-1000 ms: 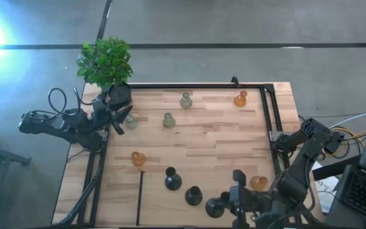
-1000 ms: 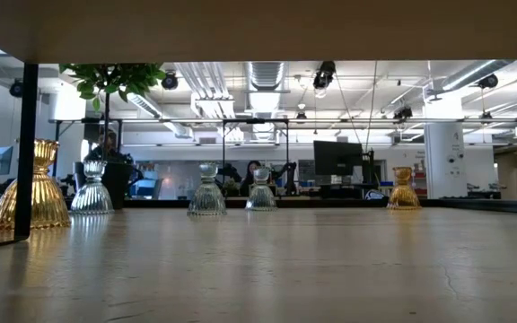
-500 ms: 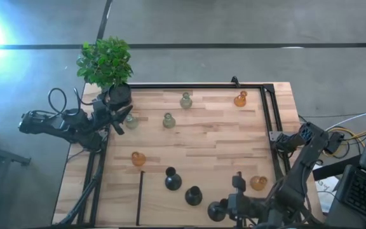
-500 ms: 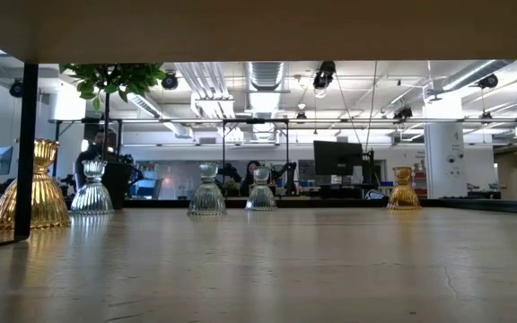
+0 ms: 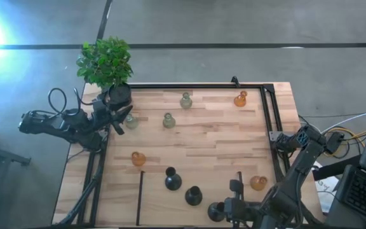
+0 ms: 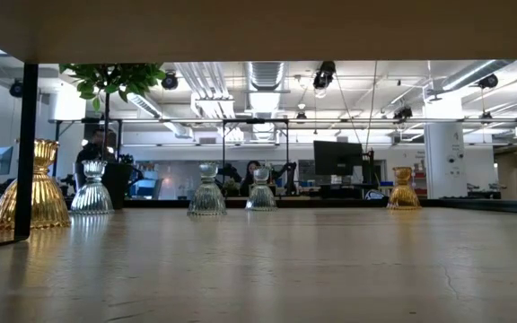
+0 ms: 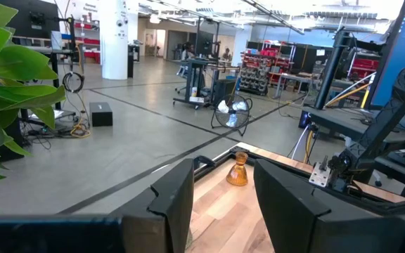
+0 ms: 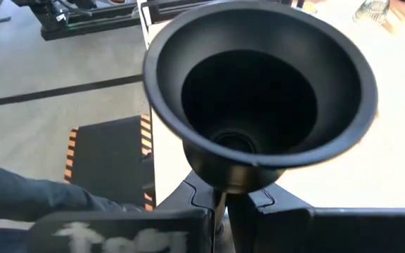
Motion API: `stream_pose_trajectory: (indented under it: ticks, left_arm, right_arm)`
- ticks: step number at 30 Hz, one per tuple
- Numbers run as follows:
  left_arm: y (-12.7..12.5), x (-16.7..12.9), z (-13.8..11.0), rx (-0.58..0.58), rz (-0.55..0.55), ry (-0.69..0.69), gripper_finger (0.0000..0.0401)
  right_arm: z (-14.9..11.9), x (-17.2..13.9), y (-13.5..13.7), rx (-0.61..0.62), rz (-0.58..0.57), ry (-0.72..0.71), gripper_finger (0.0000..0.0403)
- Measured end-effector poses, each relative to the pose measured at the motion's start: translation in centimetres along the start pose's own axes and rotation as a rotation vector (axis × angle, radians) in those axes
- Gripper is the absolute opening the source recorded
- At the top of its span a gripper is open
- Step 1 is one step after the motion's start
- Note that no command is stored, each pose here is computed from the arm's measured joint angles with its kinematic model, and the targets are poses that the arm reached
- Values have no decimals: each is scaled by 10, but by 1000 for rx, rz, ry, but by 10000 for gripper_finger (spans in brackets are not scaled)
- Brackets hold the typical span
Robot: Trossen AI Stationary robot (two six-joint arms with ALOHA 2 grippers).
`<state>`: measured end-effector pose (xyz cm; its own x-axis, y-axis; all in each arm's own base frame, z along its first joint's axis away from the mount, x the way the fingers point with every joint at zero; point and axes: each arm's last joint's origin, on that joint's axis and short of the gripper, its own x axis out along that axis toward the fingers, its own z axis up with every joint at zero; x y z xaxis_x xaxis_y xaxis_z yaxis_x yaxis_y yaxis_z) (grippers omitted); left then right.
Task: Pick & Place candle stick holders
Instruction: Put the black stick candle holder on the shelf
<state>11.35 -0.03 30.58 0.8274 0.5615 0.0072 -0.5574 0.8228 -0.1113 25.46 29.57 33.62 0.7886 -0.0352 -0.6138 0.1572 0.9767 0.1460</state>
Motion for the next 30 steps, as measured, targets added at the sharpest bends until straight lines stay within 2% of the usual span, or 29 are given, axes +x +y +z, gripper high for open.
stream_pose_trajectory:
  ticks: [30]
  left_arm:
    - [0,0,0,0,0,0,154]
  right_arm:
    - [-9,8,0,14,8,22,8]
